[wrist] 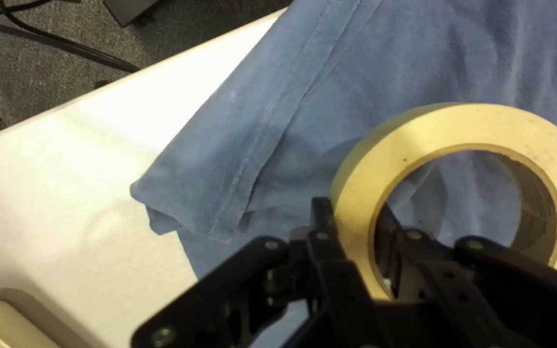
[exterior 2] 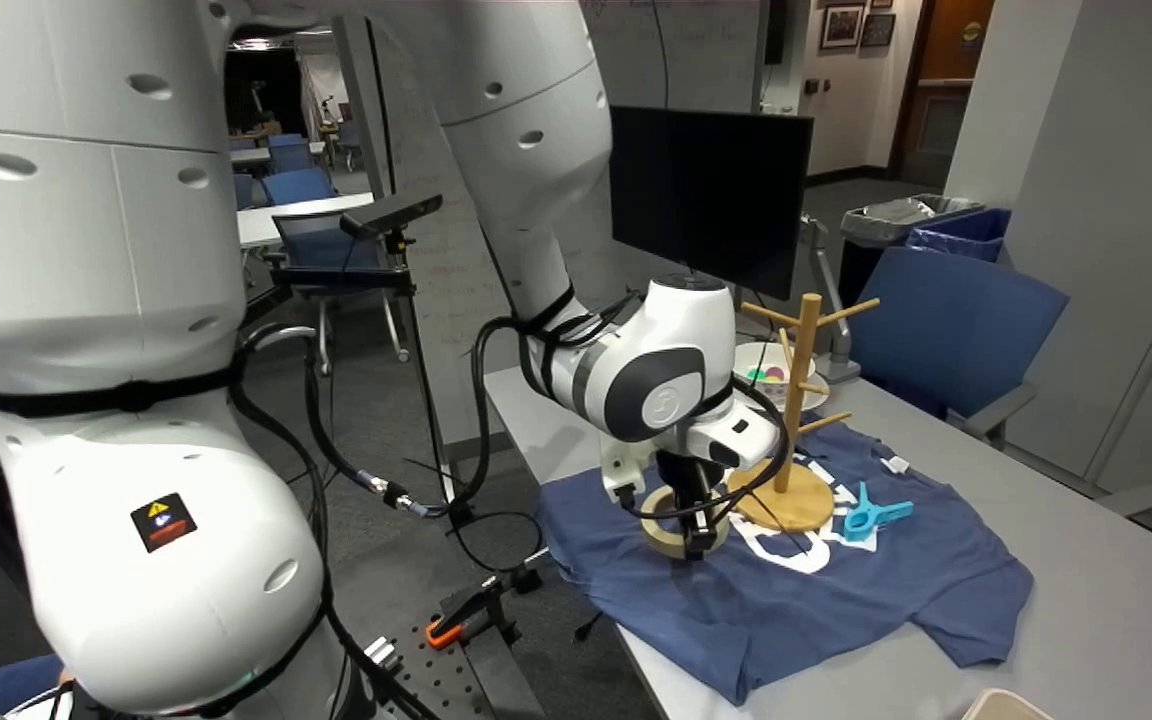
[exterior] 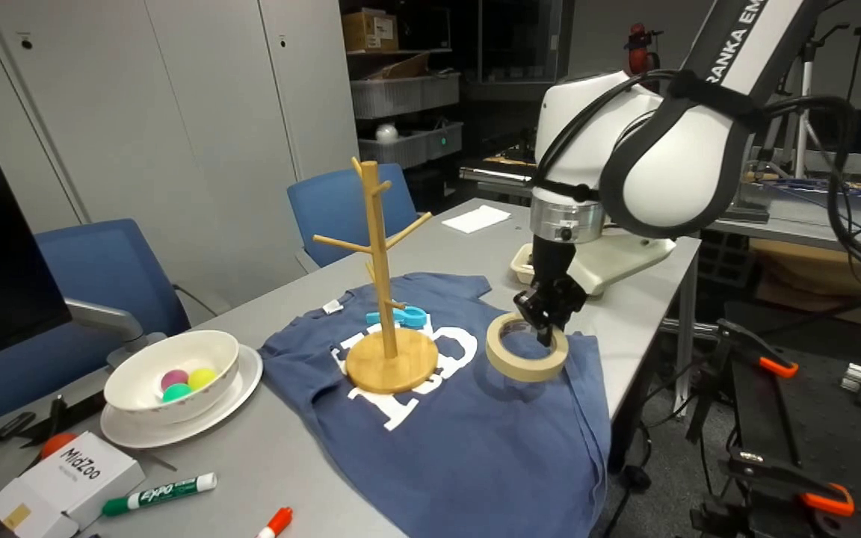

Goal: Put the masking tape on the top left handle

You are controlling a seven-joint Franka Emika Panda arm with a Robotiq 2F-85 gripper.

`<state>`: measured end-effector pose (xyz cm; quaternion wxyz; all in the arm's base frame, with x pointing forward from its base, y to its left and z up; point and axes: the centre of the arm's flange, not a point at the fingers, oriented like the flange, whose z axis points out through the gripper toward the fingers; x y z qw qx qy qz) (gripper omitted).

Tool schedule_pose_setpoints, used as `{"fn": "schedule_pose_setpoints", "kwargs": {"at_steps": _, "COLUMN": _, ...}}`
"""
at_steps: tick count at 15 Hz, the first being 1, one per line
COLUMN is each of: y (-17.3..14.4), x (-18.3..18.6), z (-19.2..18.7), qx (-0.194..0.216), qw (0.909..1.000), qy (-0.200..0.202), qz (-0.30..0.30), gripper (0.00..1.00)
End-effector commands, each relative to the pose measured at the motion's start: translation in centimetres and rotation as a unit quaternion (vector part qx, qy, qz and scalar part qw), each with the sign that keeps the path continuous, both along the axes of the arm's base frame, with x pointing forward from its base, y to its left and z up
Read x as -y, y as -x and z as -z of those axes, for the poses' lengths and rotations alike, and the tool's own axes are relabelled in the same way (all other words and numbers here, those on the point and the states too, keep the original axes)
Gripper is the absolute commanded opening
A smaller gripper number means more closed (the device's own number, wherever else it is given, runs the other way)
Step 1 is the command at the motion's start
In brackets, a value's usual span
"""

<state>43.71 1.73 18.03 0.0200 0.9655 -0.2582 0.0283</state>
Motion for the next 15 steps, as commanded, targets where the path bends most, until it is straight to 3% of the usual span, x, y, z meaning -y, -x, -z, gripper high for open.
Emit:
{"fn": "schedule_pose_setpoints", "kwargs": {"at_steps": 1, "y": 2.9, "x": 0.0, "z": -5.2, "qx": 0.062, "qw": 0.998, "qy": 0.004, "qz": 0.011, "gripper": 0.06}}
{"fn": "schedule_pose_setpoints", "kwargs": {"at_steps": 7, "y": 3.9, "x": -1.0, "z": -10.4, "qx": 0.146, "qw": 0.9889, "qy": 0.012, "qz": 0.023, "gripper": 0.06}}
{"fn": "schedule_pose_setpoints", "kwargs": {"at_steps": 15, "y": 4.1, "x": -1.6, "z": -14.1, "qx": 0.233, "qw": 0.9704, "qy": 0.019, "qz": 0.06, "gripper": 0.06}}
